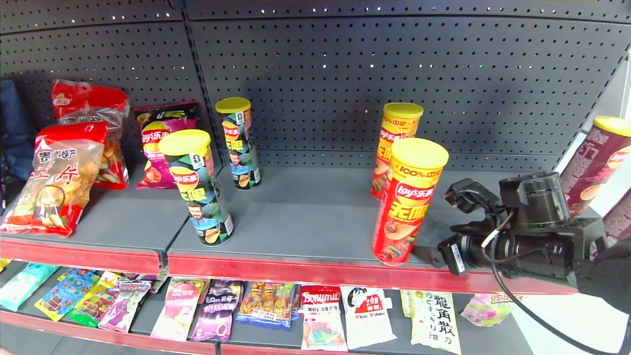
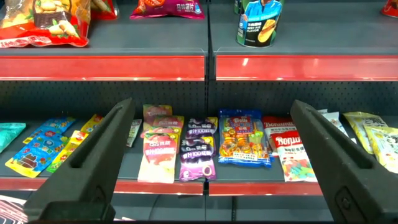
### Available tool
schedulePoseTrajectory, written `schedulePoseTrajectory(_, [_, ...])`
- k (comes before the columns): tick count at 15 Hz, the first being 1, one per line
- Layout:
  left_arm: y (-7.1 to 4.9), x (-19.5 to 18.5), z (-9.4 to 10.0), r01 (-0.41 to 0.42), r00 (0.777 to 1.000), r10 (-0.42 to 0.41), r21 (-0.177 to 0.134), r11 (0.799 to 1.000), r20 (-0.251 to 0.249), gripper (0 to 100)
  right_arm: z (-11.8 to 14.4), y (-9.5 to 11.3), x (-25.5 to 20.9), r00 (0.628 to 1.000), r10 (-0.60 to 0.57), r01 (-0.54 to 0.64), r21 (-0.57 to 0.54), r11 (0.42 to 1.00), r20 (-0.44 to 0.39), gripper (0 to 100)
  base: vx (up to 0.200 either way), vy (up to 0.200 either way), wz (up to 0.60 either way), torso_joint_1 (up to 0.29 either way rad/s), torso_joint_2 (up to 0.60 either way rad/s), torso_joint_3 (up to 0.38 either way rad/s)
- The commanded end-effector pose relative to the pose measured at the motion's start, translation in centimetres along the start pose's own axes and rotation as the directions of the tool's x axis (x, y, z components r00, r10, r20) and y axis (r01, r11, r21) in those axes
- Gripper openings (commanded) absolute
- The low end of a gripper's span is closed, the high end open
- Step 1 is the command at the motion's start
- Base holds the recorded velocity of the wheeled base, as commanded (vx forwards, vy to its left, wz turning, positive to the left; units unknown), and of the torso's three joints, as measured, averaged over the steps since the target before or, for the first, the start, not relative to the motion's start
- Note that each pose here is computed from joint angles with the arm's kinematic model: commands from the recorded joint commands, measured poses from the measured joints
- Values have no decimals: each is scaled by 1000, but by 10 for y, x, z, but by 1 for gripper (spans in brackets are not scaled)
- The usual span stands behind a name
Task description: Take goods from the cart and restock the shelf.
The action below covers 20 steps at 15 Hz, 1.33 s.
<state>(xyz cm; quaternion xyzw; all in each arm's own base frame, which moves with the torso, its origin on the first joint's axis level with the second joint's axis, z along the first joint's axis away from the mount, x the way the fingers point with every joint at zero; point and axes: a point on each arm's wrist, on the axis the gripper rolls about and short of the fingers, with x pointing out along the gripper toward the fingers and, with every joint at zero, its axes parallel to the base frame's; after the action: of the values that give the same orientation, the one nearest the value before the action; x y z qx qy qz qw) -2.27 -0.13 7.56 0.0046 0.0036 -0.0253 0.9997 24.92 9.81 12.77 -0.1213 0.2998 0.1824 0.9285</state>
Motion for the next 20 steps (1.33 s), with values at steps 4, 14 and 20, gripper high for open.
schedulePoseTrajectory(4, [0,0,0,0,1000,0,0,1000,0,100,1,0,2,1000,-6,6,0,1000,-3,100,0,0,0,0,0,0])
schedulePoseTrajectory(14, [0,0,0,0,1000,0,0,1000,0,100,4,4,2,1000,6,-6,-9,1000,10,100,0,0,0,0,0,0])
schedulePoseTrajectory(20, [0,0,0,0,1000,0,0,1000,0,100,6,6,5,1000,13,-13,-16,1000,9,100,0,0,0,0,0,0])
